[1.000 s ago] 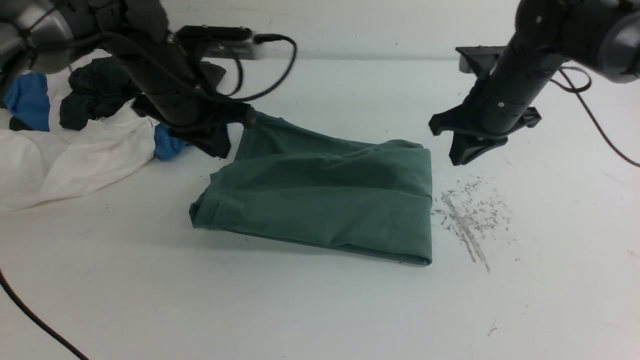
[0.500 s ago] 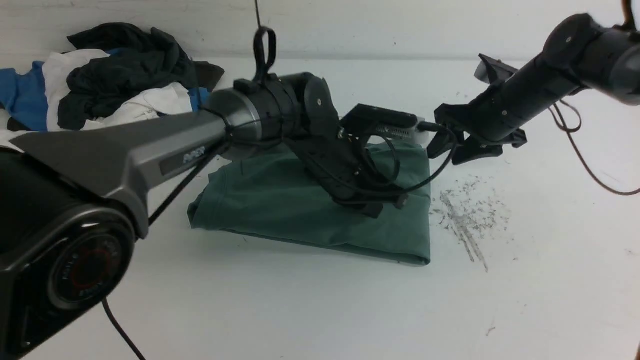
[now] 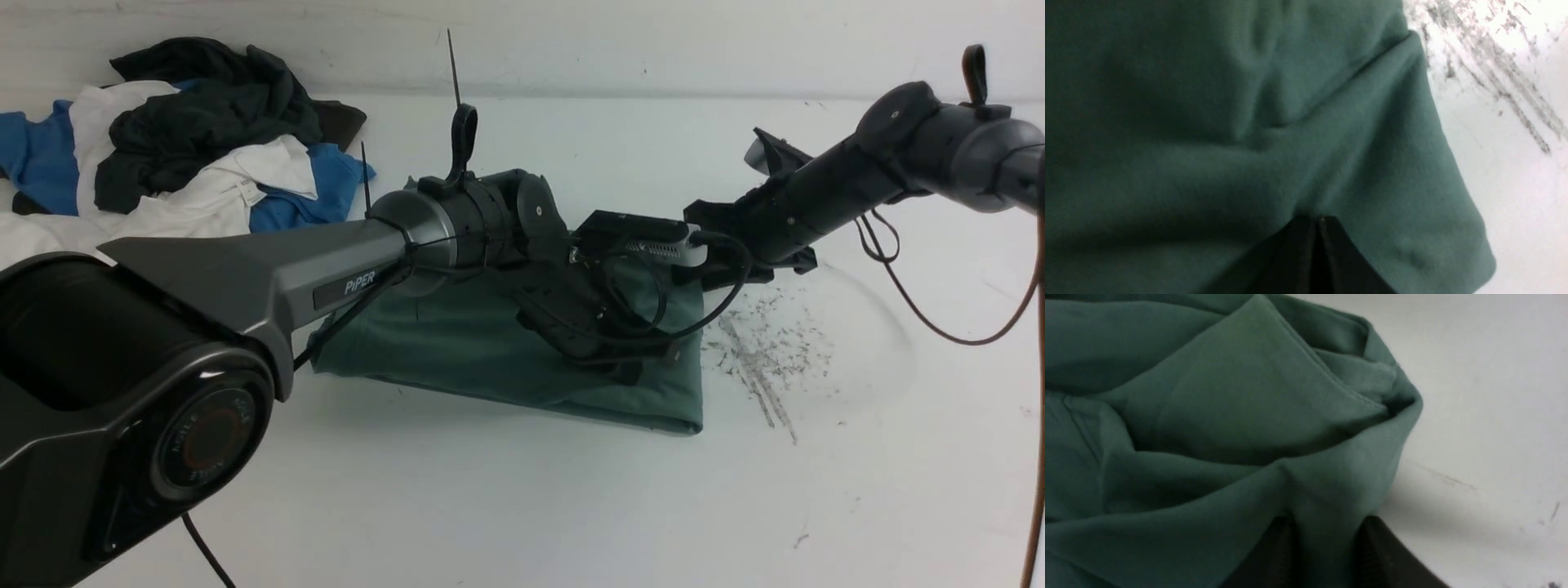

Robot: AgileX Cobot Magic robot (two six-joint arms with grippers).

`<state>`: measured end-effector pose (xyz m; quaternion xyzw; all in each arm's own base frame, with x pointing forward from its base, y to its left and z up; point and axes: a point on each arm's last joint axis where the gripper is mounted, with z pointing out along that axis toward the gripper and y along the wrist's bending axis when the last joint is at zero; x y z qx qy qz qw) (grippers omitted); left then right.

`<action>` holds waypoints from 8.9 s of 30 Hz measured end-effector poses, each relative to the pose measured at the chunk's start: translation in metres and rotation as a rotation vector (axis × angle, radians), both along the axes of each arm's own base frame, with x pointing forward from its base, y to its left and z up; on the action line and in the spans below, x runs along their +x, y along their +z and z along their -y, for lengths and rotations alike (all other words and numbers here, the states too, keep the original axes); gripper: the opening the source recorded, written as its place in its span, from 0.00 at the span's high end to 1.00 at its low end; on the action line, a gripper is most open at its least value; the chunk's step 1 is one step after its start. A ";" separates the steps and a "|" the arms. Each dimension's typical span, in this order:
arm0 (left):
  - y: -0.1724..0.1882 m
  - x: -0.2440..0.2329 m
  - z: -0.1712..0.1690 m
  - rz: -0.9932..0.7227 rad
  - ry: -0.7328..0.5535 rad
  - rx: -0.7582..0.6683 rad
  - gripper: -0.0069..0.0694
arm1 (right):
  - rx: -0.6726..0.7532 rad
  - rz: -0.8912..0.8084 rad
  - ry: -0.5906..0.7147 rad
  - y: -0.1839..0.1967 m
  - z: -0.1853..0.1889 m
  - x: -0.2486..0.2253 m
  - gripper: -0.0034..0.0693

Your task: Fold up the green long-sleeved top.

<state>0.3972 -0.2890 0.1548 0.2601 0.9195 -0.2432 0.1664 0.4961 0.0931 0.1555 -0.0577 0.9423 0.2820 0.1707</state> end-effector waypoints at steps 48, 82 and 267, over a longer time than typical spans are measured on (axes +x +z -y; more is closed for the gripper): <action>0.055 0.051 -0.143 0.042 0.286 -0.004 0.92 | -0.215 0.148 0.166 0.054 -0.027 -0.019 0.92; 0.133 0.025 -0.209 0.126 0.399 0.215 0.92 | -0.338 0.126 0.337 0.040 -0.105 -0.042 0.97; 0.228 -0.101 -0.198 0.218 0.218 0.114 0.92 | -0.436 0.393 -0.044 0.255 0.039 -0.196 0.97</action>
